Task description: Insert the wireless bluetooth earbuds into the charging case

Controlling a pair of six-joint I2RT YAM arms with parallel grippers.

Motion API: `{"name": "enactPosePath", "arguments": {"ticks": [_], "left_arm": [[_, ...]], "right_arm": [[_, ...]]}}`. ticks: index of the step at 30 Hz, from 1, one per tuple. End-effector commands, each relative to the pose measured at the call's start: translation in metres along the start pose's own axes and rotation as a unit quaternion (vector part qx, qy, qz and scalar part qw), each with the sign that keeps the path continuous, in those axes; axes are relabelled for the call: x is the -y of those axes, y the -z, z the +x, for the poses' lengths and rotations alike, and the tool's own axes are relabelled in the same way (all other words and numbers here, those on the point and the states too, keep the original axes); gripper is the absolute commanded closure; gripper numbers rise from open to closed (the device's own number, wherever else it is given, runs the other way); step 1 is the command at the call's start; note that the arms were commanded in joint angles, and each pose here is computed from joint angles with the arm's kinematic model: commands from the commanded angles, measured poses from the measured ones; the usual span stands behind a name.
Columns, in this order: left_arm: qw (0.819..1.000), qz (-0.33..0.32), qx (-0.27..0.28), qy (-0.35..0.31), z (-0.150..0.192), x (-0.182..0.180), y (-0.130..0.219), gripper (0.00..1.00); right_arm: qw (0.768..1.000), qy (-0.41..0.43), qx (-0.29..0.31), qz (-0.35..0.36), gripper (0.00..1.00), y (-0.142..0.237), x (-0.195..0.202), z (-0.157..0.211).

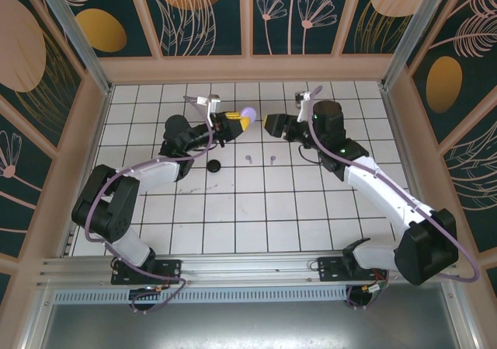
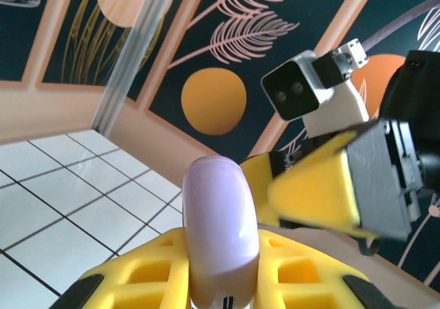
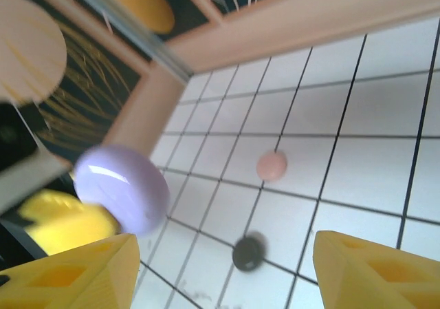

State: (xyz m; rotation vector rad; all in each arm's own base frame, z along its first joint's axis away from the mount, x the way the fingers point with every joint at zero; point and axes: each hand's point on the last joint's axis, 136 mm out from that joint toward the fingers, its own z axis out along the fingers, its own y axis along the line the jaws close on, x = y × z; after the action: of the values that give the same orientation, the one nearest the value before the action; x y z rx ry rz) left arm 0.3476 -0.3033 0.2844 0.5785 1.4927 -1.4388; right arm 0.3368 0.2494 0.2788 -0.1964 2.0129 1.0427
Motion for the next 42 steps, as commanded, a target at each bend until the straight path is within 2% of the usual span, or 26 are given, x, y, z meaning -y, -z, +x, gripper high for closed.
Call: {"name": "enactPosePath", "arguments": {"ticks": [1,16,28,35,42], "left_arm": [[0.999,0.03,-0.022,-0.016,-0.004,0.018,-0.002,1.0],[0.998,0.038,-0.043,-0.003,-0.003,0.017,-0.008,1.0],[0.997,0.054,-0.055,-0.001,0.003,0.025,-0.004,1.0],[0.997,0.066,-0.048,-0.01,-0.002,0.037,0.001,1.0],[0.997,0.066,-0.046,-0.013,-0.002,0.04,0.003,1.0]], "right_arm": [[0.992,0.083,0.031,-0.084,0.32,0.012,-0.035,-0.015],[0.989,0.091,0.004,-0.116,0.36,-0.012,-0.044,-0.008],[0.995,0.073,0.019,-0.068,0.45,-0.023,-0.017,-0.02],[0.999,0.034,0.022,-0.032,0.5,-0.025,0.023,-0.02],[0.996,0.037,0.026,-0.082,0.49,0.003,-0.005,-0.02]]}}
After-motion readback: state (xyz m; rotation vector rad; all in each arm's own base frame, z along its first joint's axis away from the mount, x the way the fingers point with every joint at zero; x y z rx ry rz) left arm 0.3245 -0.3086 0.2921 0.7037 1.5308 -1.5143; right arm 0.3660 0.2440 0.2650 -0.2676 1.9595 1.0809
